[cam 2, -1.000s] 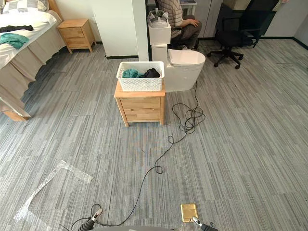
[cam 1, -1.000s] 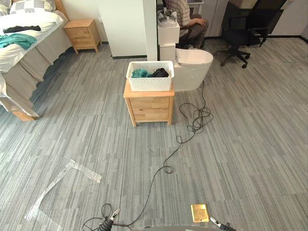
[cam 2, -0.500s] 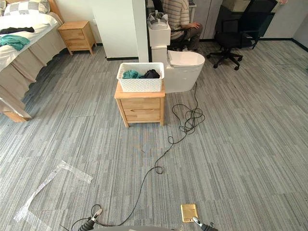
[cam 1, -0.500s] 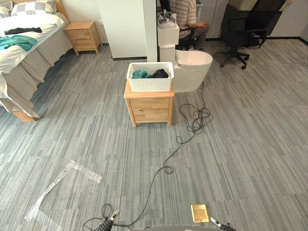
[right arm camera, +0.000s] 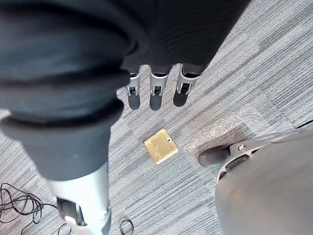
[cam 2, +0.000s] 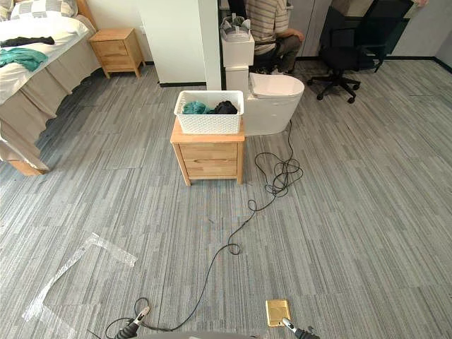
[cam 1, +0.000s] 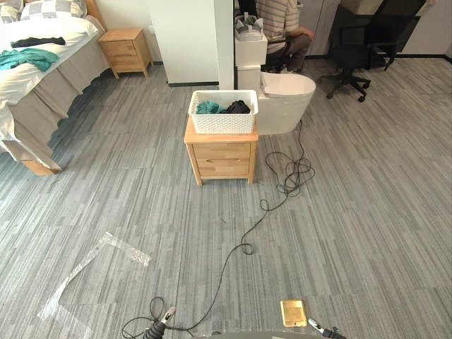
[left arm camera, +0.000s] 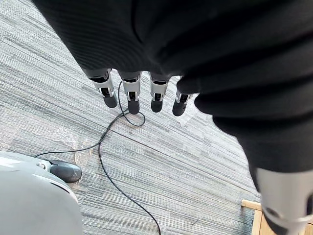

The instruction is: Pick up the laundry basket with both hands and put the clothes into the washing machine.

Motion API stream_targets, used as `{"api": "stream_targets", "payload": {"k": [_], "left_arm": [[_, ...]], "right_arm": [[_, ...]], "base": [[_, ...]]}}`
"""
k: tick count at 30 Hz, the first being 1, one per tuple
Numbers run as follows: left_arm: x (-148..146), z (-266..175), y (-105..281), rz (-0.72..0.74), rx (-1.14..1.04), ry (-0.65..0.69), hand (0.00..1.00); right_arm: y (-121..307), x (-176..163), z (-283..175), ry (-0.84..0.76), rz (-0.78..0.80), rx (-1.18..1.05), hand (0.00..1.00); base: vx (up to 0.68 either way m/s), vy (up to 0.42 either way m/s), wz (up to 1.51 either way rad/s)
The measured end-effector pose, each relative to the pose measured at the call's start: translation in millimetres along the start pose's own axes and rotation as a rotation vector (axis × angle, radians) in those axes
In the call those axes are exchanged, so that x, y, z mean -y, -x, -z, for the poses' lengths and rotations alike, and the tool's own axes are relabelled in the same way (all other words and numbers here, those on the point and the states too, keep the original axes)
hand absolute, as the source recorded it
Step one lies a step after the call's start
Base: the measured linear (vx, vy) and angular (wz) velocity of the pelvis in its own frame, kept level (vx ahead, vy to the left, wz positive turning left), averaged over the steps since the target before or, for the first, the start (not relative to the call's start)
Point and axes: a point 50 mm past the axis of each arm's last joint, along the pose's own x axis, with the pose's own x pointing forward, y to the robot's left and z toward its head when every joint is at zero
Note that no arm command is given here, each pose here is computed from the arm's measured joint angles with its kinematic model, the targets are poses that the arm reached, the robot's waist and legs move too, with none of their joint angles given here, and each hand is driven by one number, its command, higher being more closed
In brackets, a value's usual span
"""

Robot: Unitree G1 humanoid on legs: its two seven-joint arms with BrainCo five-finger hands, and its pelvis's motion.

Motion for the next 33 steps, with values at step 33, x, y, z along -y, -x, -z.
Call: {"api": "stream_targets", "payload": {"k": [33], "left_arm": [[19.4, -53.8, -10.5, 0.026, 0.161, 0.097, 0.0]], "right_arm": [[-0.5, -4.6, -6.4, -0.127, -0.019, 0.022, 0.0]], "base": [[0.39, 0.03, 0.13]]}}
